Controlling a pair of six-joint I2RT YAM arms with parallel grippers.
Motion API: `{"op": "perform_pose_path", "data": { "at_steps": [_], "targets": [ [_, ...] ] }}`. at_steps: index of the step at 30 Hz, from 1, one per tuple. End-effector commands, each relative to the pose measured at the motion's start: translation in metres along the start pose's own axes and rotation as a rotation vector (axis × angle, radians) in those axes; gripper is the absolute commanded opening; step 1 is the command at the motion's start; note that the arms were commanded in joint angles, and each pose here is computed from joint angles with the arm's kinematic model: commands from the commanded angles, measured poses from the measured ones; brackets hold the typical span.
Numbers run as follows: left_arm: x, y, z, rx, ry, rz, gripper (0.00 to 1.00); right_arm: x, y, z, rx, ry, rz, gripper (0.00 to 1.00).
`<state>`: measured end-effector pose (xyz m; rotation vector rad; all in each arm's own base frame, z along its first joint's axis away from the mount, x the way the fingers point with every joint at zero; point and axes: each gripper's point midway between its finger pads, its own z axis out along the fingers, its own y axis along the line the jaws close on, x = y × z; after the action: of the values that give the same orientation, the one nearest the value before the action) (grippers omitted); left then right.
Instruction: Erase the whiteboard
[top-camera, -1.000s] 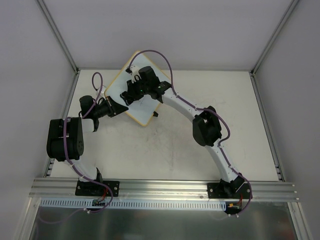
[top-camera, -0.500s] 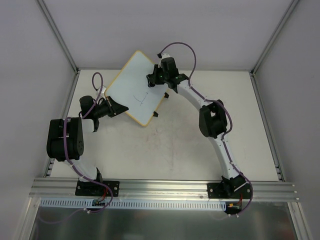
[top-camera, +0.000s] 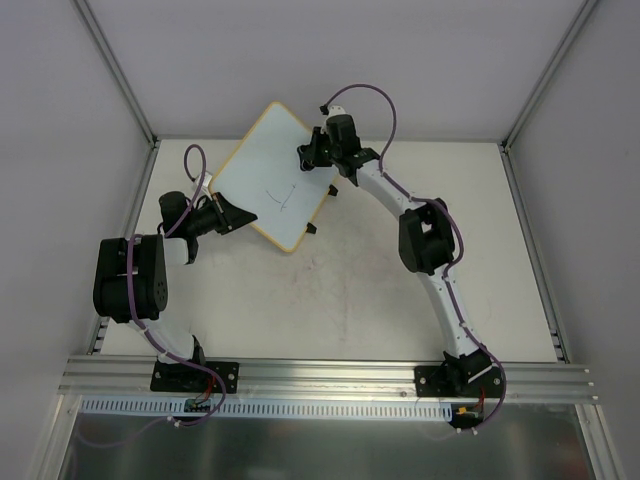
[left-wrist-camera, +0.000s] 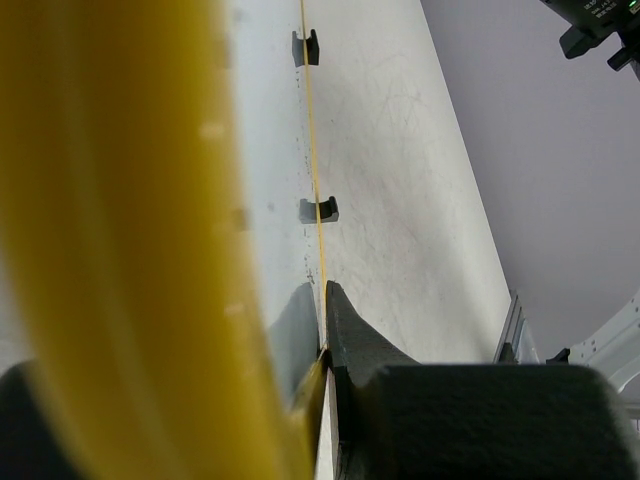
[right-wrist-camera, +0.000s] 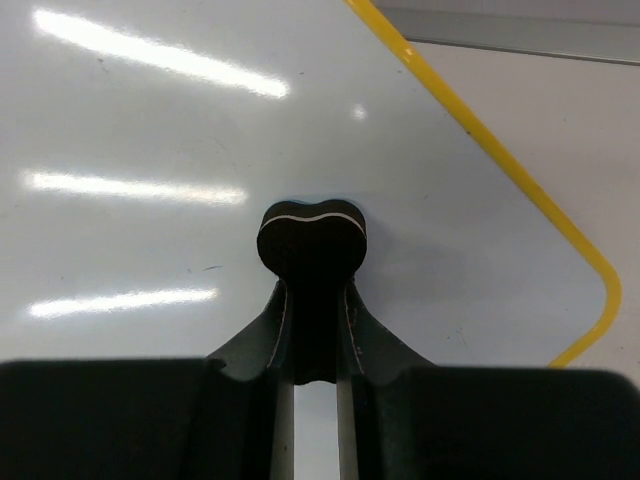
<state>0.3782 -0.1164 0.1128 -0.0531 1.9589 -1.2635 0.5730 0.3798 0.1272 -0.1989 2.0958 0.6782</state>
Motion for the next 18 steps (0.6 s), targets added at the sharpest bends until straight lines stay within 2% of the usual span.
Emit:
{"op": "perform_pose_path", "data": {
  "at_steps": [1, 4, 12, 15, 18],
  "targets": [
    [0.022, -0.003, -0.002, 0.028, 0.063, 0.03, 0.0, -0.005, 0.074, -0.012, -0.214, -0.022, -0.095, 0.0],
    [0.023, -0.003, -0.002, 0.028, 0.063, 0.03, 0.0, 0.001, 0.102, -0.022, -0.285, -0.021, -0.213, 0.0],
    [0.022, -0.003, -0.002, 0.03, 0.061, 0.032, 0.0, 0.018, 0.16, -0.055, -0.508, 0.032, -0.313, 0.0],
    [0.023, -0.003, -0.001, 0.029, 0.062, 0.029, 0.0, 0.046, 0.182, -0.066, -0.587, 0.076, -0.39, 0.0],
    [0.021, -0.003, -0.002, 0.028, 0.058, 0.033, 0.0, 0.068, 0.198, -0.076, -0.64, 0.126, -0.395, 0.0]
  ]
}}
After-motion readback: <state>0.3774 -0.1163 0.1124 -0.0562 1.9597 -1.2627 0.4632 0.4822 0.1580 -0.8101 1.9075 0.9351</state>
